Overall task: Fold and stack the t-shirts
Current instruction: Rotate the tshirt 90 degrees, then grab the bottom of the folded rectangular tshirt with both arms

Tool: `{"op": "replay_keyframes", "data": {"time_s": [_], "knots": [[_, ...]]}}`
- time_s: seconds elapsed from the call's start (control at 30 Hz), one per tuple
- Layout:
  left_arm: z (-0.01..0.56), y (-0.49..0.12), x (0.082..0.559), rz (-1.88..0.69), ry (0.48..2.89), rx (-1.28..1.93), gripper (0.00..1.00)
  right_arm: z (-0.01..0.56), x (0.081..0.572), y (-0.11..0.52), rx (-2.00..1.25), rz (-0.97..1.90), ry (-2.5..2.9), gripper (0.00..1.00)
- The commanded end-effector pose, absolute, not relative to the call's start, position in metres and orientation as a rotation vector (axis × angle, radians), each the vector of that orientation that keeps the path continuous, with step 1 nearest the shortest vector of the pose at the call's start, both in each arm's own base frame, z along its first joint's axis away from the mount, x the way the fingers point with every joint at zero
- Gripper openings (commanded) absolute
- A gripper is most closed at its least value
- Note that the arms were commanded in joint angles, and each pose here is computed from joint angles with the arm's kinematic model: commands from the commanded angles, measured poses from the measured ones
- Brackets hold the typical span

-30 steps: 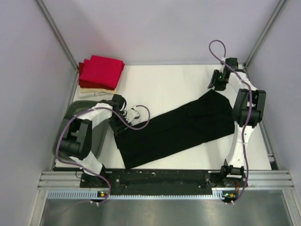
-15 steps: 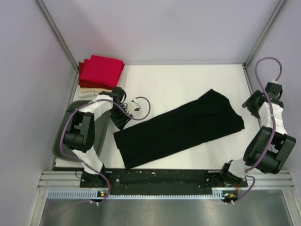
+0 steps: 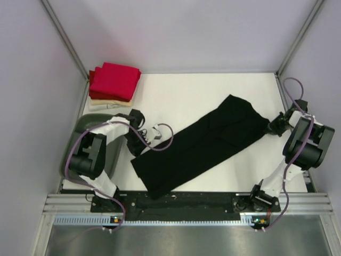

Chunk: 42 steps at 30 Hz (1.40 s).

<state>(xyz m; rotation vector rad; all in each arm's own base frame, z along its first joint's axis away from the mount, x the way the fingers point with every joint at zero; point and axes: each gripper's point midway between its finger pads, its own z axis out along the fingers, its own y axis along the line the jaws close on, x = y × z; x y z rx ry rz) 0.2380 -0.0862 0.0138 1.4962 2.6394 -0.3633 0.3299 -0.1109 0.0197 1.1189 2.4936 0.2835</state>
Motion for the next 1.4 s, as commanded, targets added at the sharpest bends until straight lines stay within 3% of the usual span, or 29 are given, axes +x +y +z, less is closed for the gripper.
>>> {"op": "replay_keyframes", "data": {"time_s": [0.0,0.2,0.27,0.37,0.53,0.63,0.73,0.8,0.87,1.13,1.23,1.3,1.37], "knots": [[0.003,-0.113,0.177,-0.613,2.585,1.762,0.17,0.011,0.423,-0.089,0.963,0.483,2.449,0.00],[0.014,-0.166,0.148,-0.815,2.374,1.981,0.31,0.034,0.565,-0.012,0.680,0.612,2.433,0.03],[0.023,-0.181,0.142,-0.894,2.314,2.011,0.37,0.046,0.597,0.016,0.605,0.665,2.399,0.10],[0.039,-0.199,0.131,-0.988,2.227,2.055,0.41,0.068,0.627,0.045,0.498,0.712,2.339,0.29],[0.060,-0.200,0.132,-0.965,2.159,2.081,0.42,0.111,0.619,0.007,0.452,0.501,2.280,0.51],[0.073,-0.194,0.139,-0.879,2.115,2.120,0.49,0.170,0.593,-0.023,0.363,0.371,2.211,0.60],[0.089,-0.198,0.148,-0.840,2.045,2.132,0.54,0.222,0.555,-0.041,0.287,0.216,2.151,0.81],[0.103,-0.208,0.152,-0.858,1.959,2.121,0.57,0.247,0.527,-0.033,0.213,0.213,2.122,0.82],[0.111,-0.216,0.148,-0.896,1.871,2.118,0.58,0.260,0.493,-0.008,0.084,0.258,2.108,0.90],[0.077,-0.210,0.103,-0.946,1.646,2.244,0.63,0.254,0.295,0.153,-0.722,0.702,1.801,0.86],[0.057,-0.205,0.104,-0.874,1.581,2.276,0.65,0.240,0.237,0.172,-0.938,0.657,1.668,0.86],[0.047,-0.205,0.105,-0.829,1.547,2.294,0.79,0.221,0.198,0.184,-1.144,0.611,1.608,0.87],[0.040,-0.207,0.108,-0.775,1.536,2.311,0.83,0.187,0.168,0.189,-1.348,0.569,1.651,0.87]]}}
